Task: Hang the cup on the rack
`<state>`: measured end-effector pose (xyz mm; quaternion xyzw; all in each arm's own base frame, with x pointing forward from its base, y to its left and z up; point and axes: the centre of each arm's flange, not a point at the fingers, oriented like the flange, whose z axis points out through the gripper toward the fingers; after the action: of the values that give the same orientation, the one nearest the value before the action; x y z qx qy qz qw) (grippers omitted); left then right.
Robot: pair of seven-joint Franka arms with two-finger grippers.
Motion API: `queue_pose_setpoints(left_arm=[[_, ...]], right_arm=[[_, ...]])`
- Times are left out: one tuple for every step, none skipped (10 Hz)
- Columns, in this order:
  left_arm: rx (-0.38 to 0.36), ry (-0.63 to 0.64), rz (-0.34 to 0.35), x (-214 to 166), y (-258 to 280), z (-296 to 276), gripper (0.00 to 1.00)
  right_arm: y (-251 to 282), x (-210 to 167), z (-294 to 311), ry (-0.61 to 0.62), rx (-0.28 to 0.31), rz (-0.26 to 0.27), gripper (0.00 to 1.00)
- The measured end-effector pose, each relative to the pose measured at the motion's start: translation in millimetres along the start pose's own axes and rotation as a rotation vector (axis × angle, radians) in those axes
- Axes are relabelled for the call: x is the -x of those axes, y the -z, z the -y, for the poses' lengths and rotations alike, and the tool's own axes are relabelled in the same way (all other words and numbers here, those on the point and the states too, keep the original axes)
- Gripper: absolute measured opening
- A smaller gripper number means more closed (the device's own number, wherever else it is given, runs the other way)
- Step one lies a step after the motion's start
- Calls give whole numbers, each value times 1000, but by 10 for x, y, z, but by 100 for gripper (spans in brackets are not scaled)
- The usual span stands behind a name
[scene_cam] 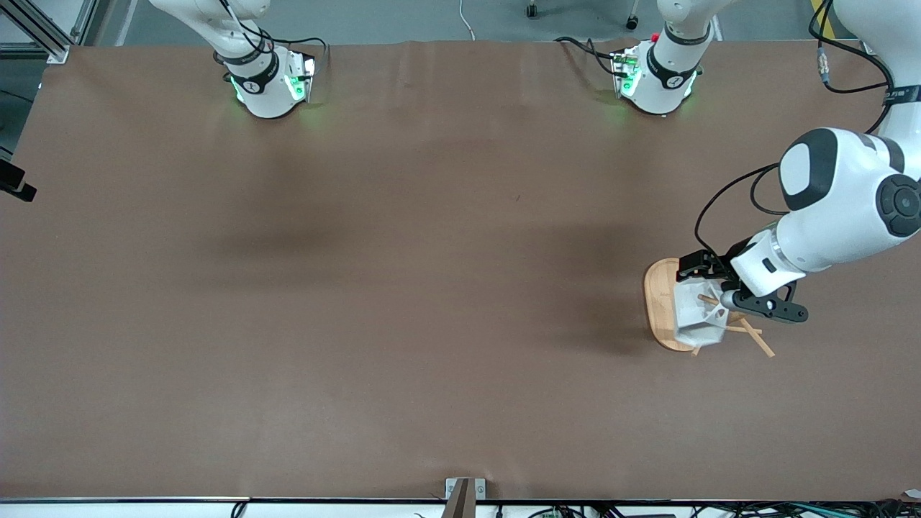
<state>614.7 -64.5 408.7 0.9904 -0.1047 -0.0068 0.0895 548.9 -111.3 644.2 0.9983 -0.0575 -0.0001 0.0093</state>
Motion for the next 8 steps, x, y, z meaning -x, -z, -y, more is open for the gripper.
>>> queue_pose_setpoints(left_arm=[[-18, -6, 9, 53, 160, -61, 100], [-42, -11, 12, 121, 335, -133, 100], [-66, -16, 2, 182, 513, -206, 100], [-89, -21, -12, 235, 673, -280, 100], [-110, -30, -22, 291, 815, -377, 100], [-131, -35, -28, 354, 950, -502, 100], [-154, -20, -36, 432, 1111, -620, 100], [-171, 7, -41, 520, 1307, -713, 100]], right_arm=[[-1, 0, -3, -1, 0, 0, 100], [-3, 0, -5, -1, 0, 1, 100], [-3, -1, -5, -1, 0, 1, 100], [-4, -1, -5, -1, 0, 1, 100], [-5, -1, -5, -1, 0, 1, 100], [-5, -1, -6, -1, 0, 1, 100], [-6, -1, -6, -1, 0, 1, 100], [-6, -1, -6, -1, 0, 1, 100]])
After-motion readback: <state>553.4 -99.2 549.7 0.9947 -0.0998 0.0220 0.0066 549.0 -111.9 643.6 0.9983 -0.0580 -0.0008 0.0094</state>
